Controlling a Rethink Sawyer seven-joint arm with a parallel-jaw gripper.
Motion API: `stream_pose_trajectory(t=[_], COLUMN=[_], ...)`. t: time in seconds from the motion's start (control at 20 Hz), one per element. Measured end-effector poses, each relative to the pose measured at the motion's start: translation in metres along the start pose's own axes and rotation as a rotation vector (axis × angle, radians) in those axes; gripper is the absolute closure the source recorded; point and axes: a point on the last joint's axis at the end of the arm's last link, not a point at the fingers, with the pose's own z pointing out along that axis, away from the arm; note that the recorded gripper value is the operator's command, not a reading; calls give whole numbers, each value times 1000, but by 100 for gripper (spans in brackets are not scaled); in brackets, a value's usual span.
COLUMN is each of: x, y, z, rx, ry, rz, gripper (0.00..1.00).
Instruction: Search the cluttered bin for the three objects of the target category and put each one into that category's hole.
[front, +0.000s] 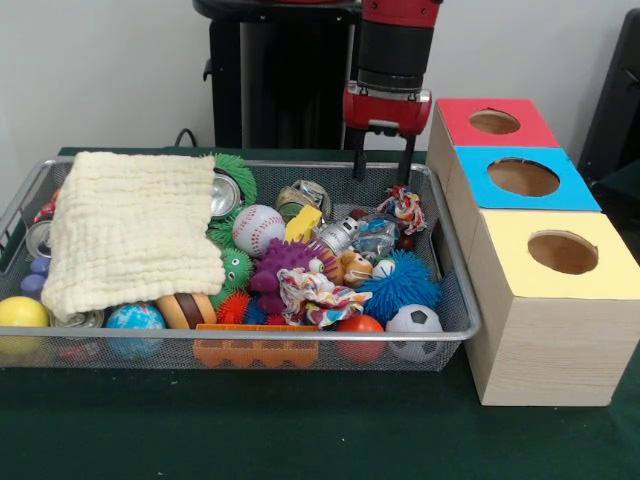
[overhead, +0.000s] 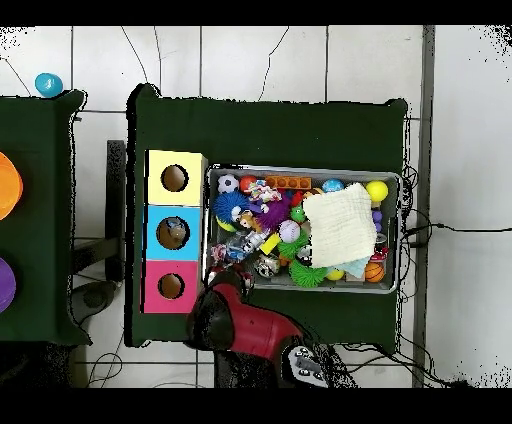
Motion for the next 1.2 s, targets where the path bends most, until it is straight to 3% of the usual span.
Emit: stream_pose_trajectory(t=[0.6,1.2], x=[-41,-49], y=[1,0], z=[15,62], rx=[-8,-7], ry=[-2,14], rz=[4,6], gripper=[0,0])
